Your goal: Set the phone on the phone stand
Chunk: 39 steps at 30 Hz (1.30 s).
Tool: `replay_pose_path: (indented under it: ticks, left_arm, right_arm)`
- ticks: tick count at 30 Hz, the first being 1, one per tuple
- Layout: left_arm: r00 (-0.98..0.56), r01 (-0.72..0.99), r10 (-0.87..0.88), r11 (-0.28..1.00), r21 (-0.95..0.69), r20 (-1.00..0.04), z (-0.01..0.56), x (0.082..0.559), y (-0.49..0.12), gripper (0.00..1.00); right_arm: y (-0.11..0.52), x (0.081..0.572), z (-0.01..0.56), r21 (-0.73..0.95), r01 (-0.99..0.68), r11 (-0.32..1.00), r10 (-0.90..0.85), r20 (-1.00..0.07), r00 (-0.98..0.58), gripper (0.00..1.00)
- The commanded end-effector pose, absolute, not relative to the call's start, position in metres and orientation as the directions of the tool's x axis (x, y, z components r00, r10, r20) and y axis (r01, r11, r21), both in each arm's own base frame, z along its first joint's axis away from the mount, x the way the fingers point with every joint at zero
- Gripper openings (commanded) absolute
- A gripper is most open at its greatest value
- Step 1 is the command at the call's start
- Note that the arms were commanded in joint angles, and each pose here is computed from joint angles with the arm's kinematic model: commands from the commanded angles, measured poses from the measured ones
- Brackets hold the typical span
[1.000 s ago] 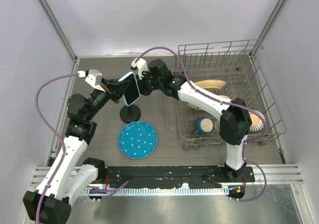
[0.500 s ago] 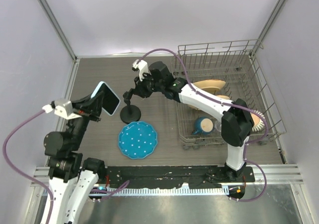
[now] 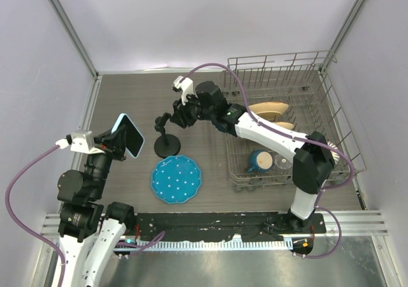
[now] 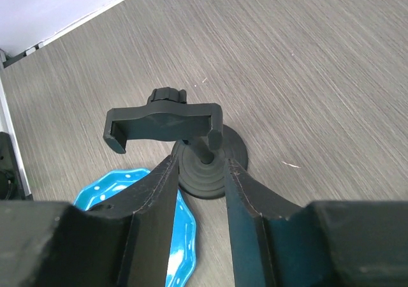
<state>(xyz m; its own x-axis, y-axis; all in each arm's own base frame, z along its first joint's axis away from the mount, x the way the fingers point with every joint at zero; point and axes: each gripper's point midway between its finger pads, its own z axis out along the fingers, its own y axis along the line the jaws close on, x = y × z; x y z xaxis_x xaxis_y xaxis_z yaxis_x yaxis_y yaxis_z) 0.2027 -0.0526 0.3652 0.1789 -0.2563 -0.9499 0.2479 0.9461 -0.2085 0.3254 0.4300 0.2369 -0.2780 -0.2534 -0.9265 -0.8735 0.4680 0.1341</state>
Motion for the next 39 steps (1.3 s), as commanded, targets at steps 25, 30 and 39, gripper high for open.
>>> replay_pose_path:
  ticks: [25,30,39]
  left_arm:
    - [0.241,0.268,-0.273,0.941,-0.207,-0.931,0.376,0.201,-0.054,0.0]
    - [0.239,0.269,-0.276,0.94,-0.209,-0.931,0.373,0.203,-0.055,0.0]
    - [0.238,0.286,-0.308,0.929,-0.237,-0.921,0.374,0.204,-0.058,0.0]
  right_arm:
    - [0.458,0.343,0.258,0.079,-0.894,0.442,-0.204,-0.961,-0.186,0.39]
    - [0.459,0.344,0.259,0.076,-0.895,0.44,-0.202,-0.962,-0.181,0.37]
    - [0.467,0.344,0.255,0.084,-0.906,0.414,-0.208,-0.96,-0.185,0.15]
